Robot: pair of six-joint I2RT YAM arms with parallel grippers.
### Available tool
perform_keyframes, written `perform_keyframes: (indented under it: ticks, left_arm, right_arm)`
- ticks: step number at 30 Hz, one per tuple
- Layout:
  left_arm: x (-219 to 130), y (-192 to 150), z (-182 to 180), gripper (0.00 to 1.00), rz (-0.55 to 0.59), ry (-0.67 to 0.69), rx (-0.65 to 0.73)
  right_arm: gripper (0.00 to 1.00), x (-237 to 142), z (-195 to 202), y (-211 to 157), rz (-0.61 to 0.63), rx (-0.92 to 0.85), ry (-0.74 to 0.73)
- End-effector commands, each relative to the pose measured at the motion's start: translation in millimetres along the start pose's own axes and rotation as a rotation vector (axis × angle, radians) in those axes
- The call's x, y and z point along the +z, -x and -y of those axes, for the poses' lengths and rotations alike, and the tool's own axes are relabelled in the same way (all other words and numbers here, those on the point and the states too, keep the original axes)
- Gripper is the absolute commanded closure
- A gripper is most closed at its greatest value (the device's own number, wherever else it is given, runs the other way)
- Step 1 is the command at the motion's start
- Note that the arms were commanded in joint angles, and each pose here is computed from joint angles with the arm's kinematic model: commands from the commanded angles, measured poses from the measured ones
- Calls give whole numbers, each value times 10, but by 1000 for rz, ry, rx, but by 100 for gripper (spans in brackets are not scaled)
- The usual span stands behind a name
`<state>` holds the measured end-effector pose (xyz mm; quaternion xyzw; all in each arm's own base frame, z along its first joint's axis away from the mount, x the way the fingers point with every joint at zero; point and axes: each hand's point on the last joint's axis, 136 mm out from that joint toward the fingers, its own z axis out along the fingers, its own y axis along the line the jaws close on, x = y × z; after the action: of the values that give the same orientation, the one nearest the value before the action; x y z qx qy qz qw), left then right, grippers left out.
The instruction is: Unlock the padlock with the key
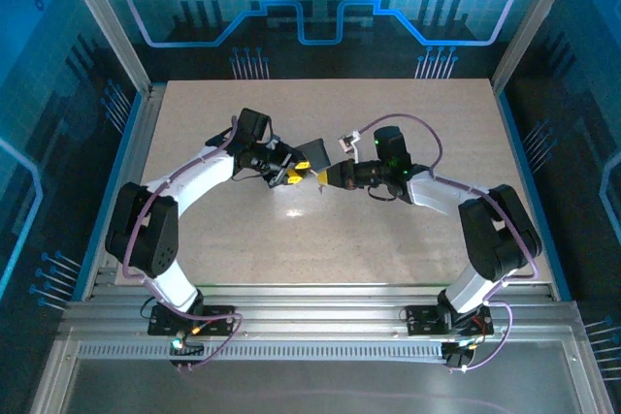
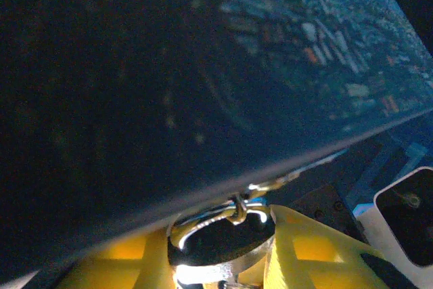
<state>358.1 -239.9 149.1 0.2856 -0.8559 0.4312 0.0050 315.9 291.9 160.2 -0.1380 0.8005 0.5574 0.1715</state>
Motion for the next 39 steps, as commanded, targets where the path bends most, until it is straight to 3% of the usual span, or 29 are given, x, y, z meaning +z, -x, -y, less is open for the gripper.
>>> perform_keyframes:
  ticks: [1,39]
  left_arm:
    - [-135,-90,147,100,-19,-55,27]
    - [-126,-94,166,100,-20,-65,37]
  right_arm:
    - [100,57,88,-41,-16,14,0]
    - [100,251,104,-13,-27,6,25]
